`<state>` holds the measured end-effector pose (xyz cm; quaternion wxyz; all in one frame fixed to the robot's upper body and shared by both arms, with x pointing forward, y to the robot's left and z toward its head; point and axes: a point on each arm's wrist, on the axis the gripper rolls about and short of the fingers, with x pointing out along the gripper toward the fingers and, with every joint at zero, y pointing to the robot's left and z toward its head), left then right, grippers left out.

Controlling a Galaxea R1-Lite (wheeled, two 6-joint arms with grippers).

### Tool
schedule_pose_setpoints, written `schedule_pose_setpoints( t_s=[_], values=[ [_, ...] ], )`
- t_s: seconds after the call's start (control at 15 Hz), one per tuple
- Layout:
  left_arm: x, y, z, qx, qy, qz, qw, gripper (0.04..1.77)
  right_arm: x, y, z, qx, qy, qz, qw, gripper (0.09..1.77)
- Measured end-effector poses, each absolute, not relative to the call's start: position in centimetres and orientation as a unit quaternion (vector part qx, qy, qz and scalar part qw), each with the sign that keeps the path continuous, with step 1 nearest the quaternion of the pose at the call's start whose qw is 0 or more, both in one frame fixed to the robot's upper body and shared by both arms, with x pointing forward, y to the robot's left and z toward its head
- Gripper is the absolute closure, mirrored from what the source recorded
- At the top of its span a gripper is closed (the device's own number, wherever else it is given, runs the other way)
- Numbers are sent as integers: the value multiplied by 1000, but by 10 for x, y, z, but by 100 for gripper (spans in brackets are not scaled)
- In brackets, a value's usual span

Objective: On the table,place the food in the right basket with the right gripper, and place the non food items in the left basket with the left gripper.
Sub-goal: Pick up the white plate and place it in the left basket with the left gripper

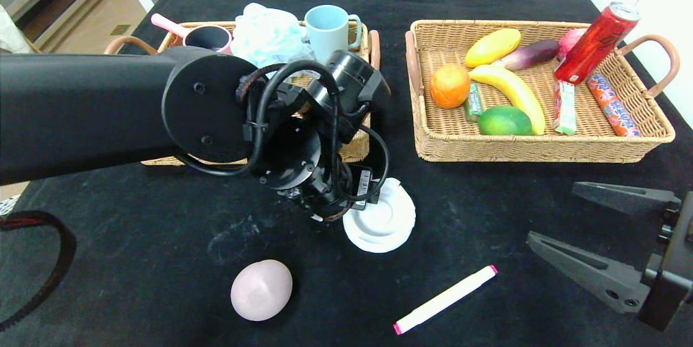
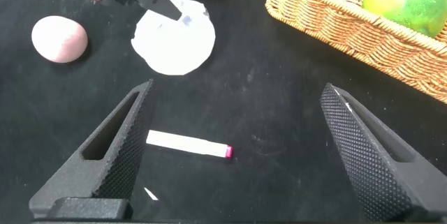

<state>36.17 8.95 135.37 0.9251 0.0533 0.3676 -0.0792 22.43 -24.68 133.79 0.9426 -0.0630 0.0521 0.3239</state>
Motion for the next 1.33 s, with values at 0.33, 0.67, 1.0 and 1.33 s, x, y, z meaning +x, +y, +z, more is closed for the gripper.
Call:
schedule_pose_setpoints(
  t_s=[0.33,0.67,1.0,1.33],
  values=[
    [362,89,1353,54,368,-79,925,88,224,-247,1337,-63,53,324,943,15],
    [363,88,1352,54,368,-79,925,168,224,-247,1337,-63,53,324,942,15],
    [363,88,1352,55,369,-79,924,168,224,-247,1337,-63,53,324,942,15],
    [363,88,1351,55,370,-78,924,168,225,-247,1337,-64,54,324,942,15]
  ],
)
